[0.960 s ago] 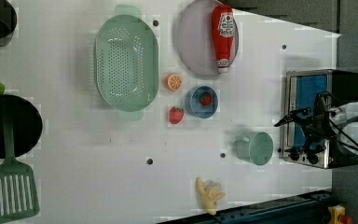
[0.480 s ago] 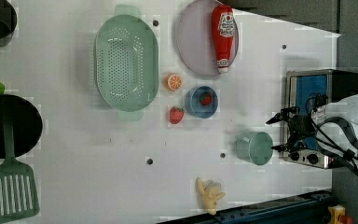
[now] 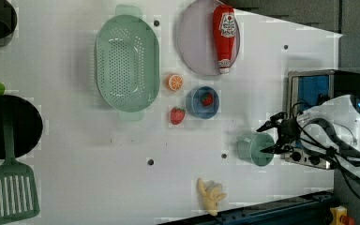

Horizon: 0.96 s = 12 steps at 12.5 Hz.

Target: Drag mug forwards.

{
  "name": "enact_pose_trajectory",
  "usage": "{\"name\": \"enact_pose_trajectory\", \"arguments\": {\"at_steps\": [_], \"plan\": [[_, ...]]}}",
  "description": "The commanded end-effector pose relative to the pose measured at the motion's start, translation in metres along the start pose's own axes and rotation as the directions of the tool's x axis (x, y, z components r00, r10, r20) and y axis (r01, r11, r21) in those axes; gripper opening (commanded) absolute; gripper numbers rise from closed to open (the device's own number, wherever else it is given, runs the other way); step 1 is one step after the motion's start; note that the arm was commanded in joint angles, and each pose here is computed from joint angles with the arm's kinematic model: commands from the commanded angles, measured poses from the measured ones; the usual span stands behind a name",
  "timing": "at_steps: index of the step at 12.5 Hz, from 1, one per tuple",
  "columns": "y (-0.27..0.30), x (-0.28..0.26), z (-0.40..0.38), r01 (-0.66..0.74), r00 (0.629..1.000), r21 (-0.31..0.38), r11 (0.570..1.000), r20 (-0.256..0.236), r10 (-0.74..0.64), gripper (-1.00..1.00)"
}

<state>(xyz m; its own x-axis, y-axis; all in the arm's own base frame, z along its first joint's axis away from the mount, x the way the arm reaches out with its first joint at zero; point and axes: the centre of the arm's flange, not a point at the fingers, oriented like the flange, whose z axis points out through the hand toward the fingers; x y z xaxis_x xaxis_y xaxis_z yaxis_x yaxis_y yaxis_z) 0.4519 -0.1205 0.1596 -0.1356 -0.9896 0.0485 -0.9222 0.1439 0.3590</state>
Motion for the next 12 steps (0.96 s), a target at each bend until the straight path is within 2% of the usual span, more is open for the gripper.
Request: {"name": "enact_pose_trajectory", "arguments": {"at_steps": [1,3,4,6,12], "plan": [[-0.01,-0.018,-0.027,-0.011,1.0,0.086,0.996,0.0,0.011,-0.05],[-0.014,-0.019,-0.029,-0.01,1.0,0.115,0.993,-0.002,0.011,-0.52],[-0.017,-0.019,-0.03,-0.01,1.0,0.143,0.99,-0.003,0.011,-0.65],[-0.022,-0.021,-0.033,-0.005,1.0,0.183,0.983,-0.006,0.006,-0.65],[-0.055,-0.032,-0.055,0.02,1.0,0.241,0.97,-0.018,-0.016,-0.65]]}}
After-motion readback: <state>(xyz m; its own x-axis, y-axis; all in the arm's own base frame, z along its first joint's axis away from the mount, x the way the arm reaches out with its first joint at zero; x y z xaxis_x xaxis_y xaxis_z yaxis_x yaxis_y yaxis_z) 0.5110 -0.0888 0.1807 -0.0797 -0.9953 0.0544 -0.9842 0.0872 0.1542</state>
